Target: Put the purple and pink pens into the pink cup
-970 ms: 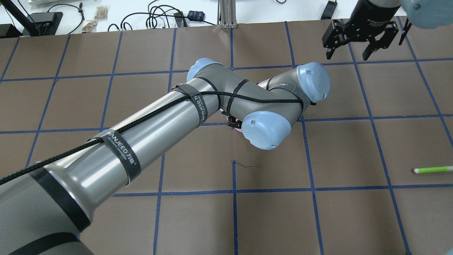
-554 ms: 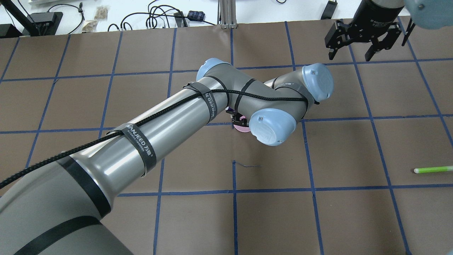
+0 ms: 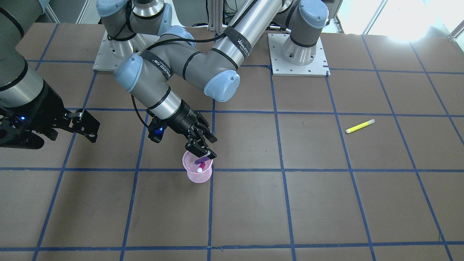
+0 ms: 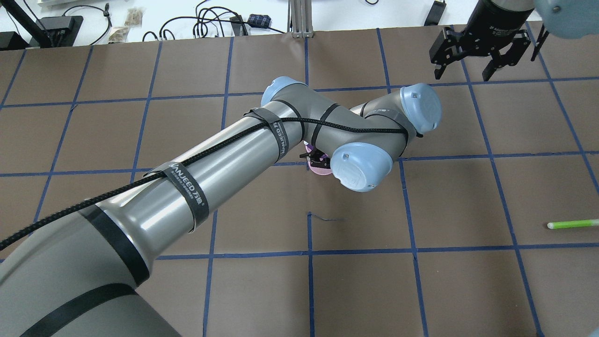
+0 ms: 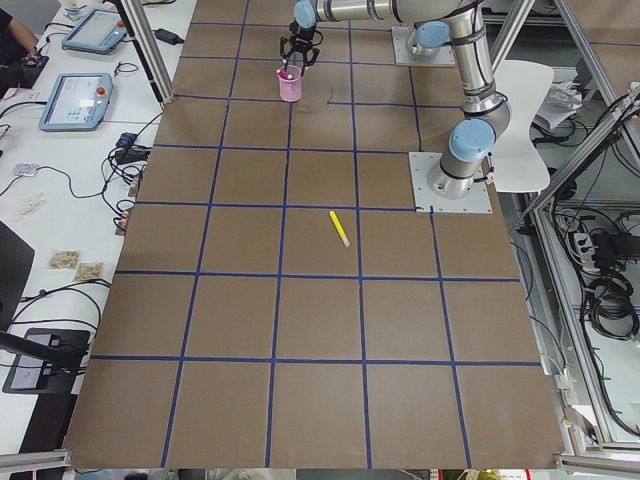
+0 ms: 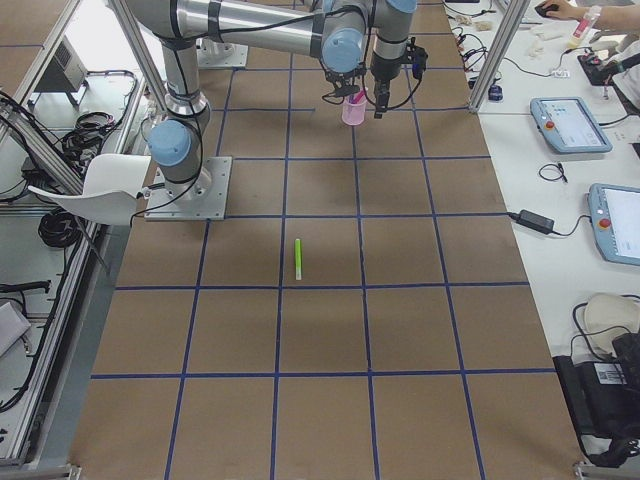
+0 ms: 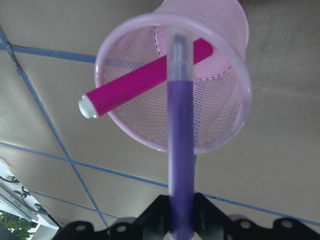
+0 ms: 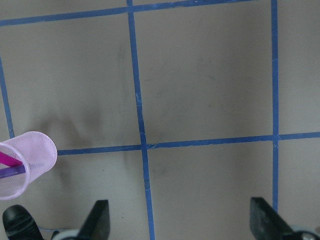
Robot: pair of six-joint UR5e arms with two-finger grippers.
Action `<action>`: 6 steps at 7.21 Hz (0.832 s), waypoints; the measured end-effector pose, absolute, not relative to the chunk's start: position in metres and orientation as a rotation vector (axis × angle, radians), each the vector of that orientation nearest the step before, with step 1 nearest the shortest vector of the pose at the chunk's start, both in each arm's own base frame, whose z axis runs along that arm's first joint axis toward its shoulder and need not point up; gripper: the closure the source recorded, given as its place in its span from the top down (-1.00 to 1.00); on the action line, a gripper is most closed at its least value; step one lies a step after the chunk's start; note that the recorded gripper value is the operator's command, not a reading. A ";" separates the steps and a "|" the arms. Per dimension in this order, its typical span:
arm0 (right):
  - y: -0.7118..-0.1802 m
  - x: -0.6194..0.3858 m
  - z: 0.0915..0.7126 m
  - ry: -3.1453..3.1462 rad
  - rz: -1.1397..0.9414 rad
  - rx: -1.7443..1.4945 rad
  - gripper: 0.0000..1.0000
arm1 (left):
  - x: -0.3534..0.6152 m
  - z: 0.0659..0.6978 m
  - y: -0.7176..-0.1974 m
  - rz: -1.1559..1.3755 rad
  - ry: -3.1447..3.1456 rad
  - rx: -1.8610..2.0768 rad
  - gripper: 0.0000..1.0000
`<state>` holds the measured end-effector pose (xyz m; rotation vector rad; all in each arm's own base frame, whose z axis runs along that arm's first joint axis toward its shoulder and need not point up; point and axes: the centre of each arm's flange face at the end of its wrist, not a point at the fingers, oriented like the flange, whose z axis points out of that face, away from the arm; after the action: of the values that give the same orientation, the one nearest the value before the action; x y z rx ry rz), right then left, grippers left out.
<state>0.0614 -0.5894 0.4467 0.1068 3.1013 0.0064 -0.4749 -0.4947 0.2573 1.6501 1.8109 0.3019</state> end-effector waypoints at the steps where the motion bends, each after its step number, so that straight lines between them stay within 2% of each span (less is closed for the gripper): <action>1: -0.590 0.061 0.446 3.101 0.008 0.107 1.00 | -0.473 0.268 -0.494 0.281 1.824 1.643 0.95; 3: -0.590 0.061 0.447 3.101 0.002 0.106 1.00 | -0.444 0.318 -0.502 0.197 1.923 1.580 0.94; 6: -0.582 0.080 0.464 3.108 -0.041 0.078 1.00 | -0.330 0.418 -0.530 0.035 2.307 1.420 0.94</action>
<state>0.0798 -0.5820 0.4645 0.0776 3.1079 -0.0412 -0.3305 -0.5303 0.4182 1.4202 2.3071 0.0351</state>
